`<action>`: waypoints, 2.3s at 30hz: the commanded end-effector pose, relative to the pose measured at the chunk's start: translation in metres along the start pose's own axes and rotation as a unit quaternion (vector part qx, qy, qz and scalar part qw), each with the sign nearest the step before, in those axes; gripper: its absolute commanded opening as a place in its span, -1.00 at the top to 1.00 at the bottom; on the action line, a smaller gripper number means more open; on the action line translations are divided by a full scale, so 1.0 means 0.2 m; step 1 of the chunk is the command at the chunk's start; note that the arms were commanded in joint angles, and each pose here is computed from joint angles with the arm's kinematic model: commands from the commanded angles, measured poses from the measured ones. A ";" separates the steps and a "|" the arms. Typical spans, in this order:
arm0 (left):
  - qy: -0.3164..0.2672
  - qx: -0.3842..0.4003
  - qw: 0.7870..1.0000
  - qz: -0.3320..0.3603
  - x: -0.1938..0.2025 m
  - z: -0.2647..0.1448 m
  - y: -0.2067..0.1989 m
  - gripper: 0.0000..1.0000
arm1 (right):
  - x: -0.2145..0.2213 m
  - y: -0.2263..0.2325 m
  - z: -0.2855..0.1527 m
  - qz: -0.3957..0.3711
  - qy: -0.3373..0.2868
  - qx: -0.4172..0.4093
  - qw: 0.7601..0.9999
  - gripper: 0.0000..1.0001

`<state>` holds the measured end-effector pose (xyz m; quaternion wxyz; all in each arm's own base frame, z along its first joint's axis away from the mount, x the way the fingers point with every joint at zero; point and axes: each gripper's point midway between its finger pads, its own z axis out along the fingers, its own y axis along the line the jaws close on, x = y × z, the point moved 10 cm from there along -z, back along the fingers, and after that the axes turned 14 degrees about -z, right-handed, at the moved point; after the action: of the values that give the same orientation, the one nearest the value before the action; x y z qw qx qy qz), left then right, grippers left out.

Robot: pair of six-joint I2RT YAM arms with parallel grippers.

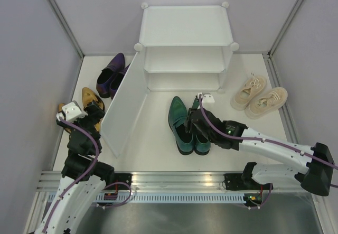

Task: Place and organize the shoes in the shoe cabinet
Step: Place the pair of shoes at the center of the board, then pick up the shoe from the center of the board.

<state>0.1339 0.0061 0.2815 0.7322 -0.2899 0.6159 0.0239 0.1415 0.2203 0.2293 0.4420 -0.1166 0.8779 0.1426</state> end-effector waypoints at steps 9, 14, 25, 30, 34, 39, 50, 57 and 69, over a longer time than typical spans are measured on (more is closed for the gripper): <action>-0.012 0.006 1.000 -0.027 -0.06 -0.01 -0.02 -0.88 | 0.21 -0.05 0.06 0.016 0.037 0.013 0.999 0.12; -0.012 0.008 0.999 -0.029 -0.06 -0.01 -0.02 -0.88 | 0.28 -0.05 0.07 0.013 0.051 0.004 0.999 0.14; -0.012 0.008 0.999 -0.030 -0.06 -0.01 -0.02 -0.88 | 0.24 -0.06 0.07 -0.013 0.041 0.056 0.997 -0.04; -0.013 0.008 0.999 -0.030 -0.06 -0.01 -0.02 -0.88 | 0.12 -0.02 0.01 -0.025 0.016 0.067 0.997 -0.05; -0.013 0.007 0.999 -0.030 -0.06 -0.01 -0.02 -0.88 | 0.14 0.00 0.02 -0.030 0.021 0.062 0.997 0.14; -0.012 0.008 0.999 -0.030 -0.06 -0.01 -0.02 -0.88 | 0.20 0.00 0.07 -0.032 0.036 0.067 0.997 0.28; -0.013 0.010 0.999 -0.032 -0.07 -0.01 -0.02 -0.88 | 0.32 0.01 0.18 -0.039 0.064 0.063 0.995 0.32; -0.014 0.011 0.999 -0.033 -0.07 -0.01 -0.02 -0.88 | 0.34 0.04 0.26 -0.036 0.081 0.053 0.995 0.40; -0.013 0.015 0.999 -0.037 -0.07 -0.02 -0.02 -0.88 | 0.31 0.05 0.42 -0.021 0.101 0.030 0.994 0.98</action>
<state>0.1330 0.0056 0.2817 0.7329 -0.2887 0.6157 0.0200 0.1595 0.2388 0.1334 0.3682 -0.1274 0.9193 0.0550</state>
